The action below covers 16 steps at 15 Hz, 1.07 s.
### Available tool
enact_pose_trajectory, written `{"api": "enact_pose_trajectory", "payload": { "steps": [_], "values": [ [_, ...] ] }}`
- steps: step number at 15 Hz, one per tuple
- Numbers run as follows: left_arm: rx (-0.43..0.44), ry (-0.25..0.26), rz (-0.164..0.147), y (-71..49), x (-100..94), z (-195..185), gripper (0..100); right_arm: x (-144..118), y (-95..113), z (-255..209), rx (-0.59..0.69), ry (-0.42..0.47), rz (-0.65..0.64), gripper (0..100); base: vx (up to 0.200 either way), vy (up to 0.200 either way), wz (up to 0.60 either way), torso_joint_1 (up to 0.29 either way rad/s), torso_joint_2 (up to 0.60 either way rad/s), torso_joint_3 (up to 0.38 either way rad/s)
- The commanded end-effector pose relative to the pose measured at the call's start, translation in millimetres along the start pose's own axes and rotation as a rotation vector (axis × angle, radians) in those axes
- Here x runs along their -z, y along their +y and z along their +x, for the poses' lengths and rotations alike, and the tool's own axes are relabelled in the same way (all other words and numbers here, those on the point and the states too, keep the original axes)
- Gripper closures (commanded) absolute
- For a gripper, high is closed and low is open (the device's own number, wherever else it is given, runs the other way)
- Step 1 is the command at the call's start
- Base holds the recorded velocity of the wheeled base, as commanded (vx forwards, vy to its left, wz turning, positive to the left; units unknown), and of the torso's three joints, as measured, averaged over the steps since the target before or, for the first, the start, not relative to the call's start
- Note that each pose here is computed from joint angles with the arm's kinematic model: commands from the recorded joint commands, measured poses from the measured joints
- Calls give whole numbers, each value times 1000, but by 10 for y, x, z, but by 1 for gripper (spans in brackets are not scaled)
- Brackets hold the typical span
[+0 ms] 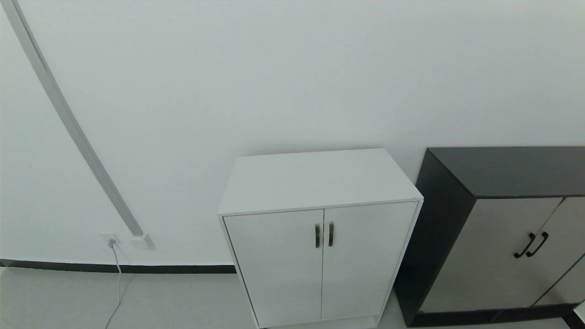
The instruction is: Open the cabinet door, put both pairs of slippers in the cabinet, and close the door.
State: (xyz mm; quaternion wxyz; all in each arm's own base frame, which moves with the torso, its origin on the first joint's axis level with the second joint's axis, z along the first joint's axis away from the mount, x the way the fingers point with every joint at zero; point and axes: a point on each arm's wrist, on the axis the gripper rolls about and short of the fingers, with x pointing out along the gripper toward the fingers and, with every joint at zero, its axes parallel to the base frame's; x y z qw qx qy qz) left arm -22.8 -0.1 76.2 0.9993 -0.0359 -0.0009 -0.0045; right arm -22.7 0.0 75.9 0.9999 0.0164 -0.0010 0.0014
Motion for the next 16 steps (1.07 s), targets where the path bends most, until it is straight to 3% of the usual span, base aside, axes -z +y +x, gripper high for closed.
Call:
{"api": "enact_pose_trajectory", "payload": {
  "steps": [1,16],
  "values": [
    [0,-1,1,0,0,0,100,-4,-2,-1,6,-6,9,100,0,0,0,0,0,0],
    [2,-1,1,0,0,0,100,-2,-1,-1,4,-4,-2,100,0,0,0,0,0,0]
  ]
}}
